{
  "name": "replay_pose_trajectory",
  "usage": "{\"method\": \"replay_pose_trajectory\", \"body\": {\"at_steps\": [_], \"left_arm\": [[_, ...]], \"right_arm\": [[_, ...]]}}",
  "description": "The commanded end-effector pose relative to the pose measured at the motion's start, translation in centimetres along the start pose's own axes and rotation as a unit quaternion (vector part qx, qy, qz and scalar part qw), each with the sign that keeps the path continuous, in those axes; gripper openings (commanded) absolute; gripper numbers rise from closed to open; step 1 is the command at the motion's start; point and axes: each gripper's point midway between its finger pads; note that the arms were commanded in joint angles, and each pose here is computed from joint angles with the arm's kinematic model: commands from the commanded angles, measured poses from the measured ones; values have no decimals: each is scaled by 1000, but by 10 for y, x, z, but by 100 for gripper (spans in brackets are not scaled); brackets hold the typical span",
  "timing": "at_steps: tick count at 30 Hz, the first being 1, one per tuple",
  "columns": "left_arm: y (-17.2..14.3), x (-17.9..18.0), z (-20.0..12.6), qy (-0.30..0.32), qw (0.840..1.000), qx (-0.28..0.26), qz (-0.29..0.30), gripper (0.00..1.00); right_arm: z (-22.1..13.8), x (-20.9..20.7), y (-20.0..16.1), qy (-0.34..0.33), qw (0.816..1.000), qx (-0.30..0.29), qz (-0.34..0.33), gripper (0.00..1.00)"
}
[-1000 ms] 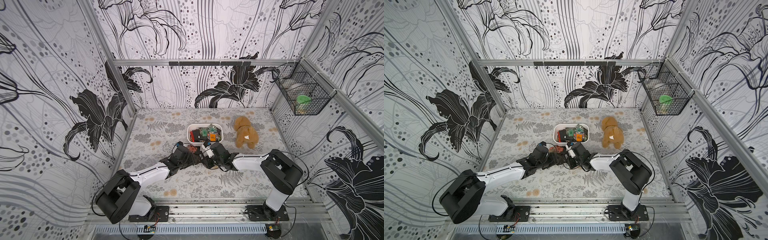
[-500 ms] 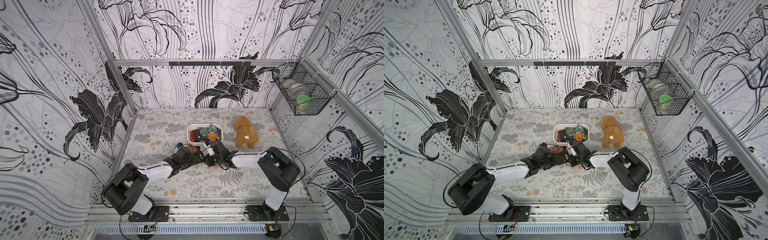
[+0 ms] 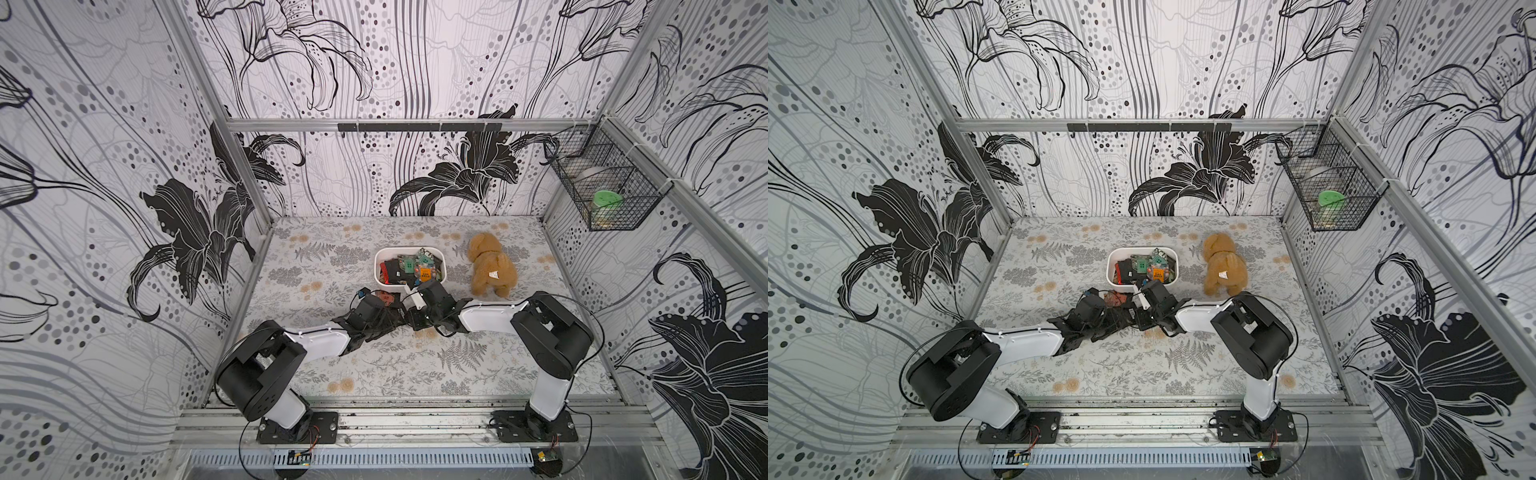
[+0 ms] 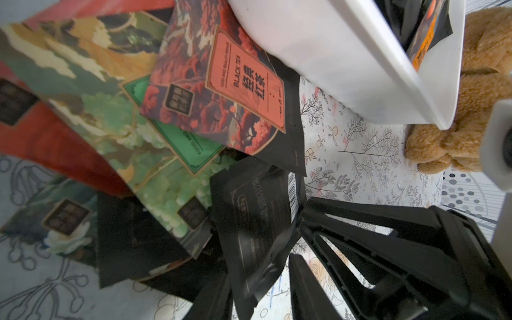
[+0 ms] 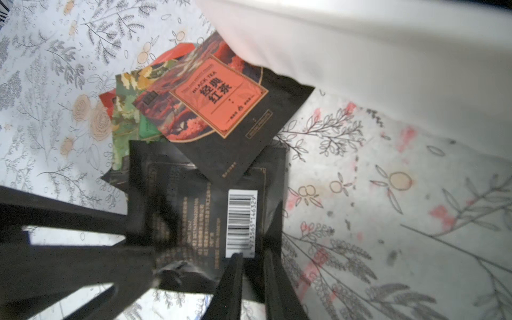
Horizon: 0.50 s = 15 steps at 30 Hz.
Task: Put the tea bags into the storage box
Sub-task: Pick up the tea bag from the center of the board.
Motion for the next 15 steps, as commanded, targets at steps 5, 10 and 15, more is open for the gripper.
{"method": "replay_pose_trajectory", "body": {"at_steps": [5,10,15], "left_arm": [[2,-20,7,-37,999,0,-10,32],[3,-23,12,-35,999,-2,-14,28],[3,-23,12,-32,999,0,-12,22]], "right_arm": [[3,-1,-15,2,1000,31,3,19],[1,0,-15,5,1000,28,2,19],[-3,0,-13,5,1000,21,-2,19]]}}
Point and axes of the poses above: each gripper's point midway between its finger pads, its own z axis out along the fingers, its own x axis along the line the jaws close on, y = z × x, and after that the axes turned 10 degrees about -z, right-handed
